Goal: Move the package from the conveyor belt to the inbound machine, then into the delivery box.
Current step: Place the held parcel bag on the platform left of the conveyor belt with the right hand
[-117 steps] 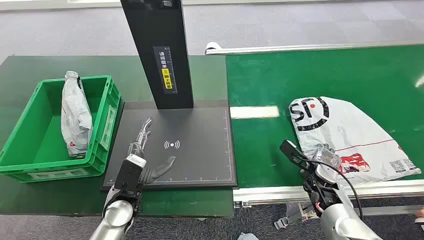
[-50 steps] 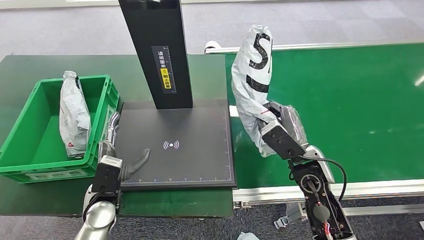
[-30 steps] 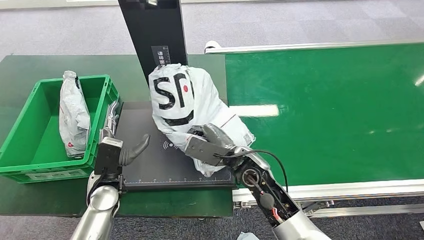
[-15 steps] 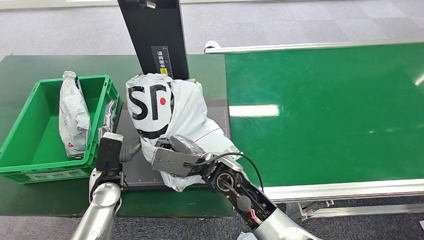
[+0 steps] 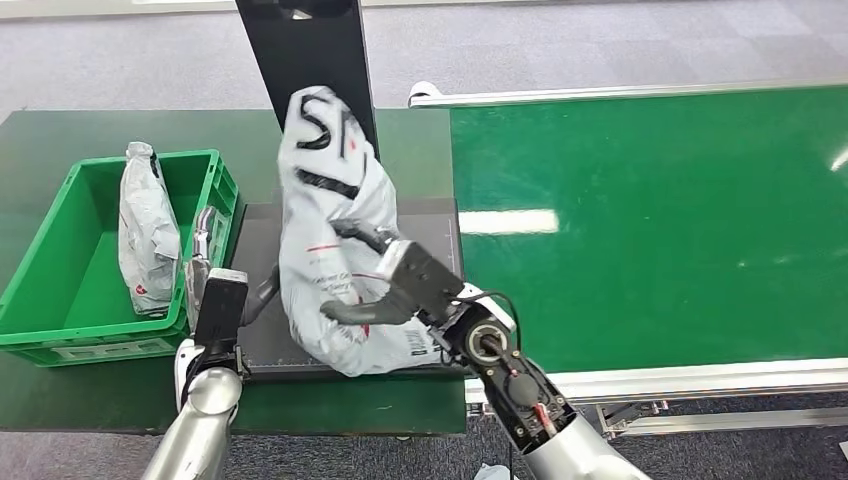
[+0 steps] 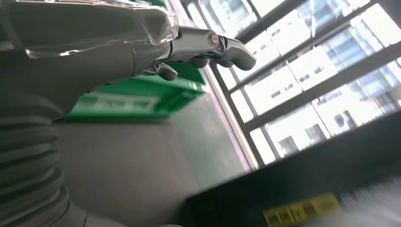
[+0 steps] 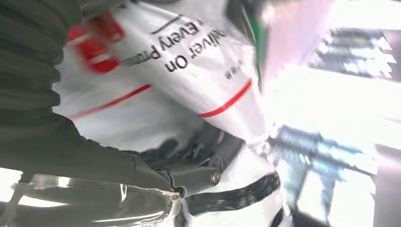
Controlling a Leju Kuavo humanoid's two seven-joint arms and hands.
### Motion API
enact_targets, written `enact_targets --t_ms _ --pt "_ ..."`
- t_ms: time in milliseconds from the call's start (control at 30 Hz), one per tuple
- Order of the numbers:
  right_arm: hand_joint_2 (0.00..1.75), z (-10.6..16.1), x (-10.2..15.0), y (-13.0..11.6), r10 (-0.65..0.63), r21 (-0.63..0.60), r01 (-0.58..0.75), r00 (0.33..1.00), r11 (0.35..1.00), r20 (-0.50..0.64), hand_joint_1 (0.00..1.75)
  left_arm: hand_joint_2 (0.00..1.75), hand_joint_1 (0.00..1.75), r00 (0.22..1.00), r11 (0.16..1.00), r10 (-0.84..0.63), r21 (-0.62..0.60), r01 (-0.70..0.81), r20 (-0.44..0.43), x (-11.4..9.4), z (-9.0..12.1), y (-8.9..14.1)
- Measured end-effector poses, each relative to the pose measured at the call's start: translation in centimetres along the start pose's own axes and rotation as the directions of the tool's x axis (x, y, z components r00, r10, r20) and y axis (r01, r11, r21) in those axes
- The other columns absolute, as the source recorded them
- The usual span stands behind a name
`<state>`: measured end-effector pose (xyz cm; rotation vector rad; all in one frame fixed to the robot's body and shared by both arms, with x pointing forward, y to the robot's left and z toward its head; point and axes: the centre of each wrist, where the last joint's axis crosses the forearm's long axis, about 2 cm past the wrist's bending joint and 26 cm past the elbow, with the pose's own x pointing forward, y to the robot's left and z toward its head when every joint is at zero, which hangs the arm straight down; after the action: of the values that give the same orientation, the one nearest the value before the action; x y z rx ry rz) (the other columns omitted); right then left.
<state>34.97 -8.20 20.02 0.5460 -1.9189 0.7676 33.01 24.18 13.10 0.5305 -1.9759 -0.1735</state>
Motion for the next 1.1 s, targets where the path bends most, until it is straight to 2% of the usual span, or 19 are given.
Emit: enact_targets --t_ms 133,267,467,600,767,1100 --pt "1.75 2.5 0.4 -3.0 0.029 -0.146 -0.022 0.998 0.989 0.050 0.00 1.75 0.00 0.997 0.994 -0.072 0.082 0.070 0.017 -1.0 0.0 1.9" --pt "1.75 6.2 -0.1 -4.9 0.066 -0.279 -0.047 0.996 0.959 0.061 0.00 1.75 0.00 0.988 0.972 -0.146 0.193 0.132 0.058 -1.4 -0.8 4.7" --pt "1.75 10.1 -0.8 -6.2 0.101 -0.377 -0.080 0.994 0.923 0.035 0.00 1.75 0.00 0.973 0.945 -0.207 0.278 0.171 0.104 -1.3 -2.5 7.3" --pt "1.75 12.1 -1.4 -6.6 0.109 -0.413 -0.102 0.994 0.905 -0.006 0.00 1.75 0.00 0.963 0.936 -0.227 0.305 0.175 0.146 -0.7 -4.4 8.4" --pt "1.75 13.1 -2.0 -6.6 0.118 -0.402 -0.132 0.991 0.906 -0.058 0.00 1.75 0.00 0.957 0.936 -0.235 0.304 0.175 0.171 0.0 -5.8 8.7" --pt "1.75 13.4 -3.1 -7.1 0.115 -0.400 -0.153 0.986 0.904 -0.118 0.00 1.75 0.00 0.957 0.946 -0.220 0.280 0.162 0.190 0.5 -6.4 8.1"
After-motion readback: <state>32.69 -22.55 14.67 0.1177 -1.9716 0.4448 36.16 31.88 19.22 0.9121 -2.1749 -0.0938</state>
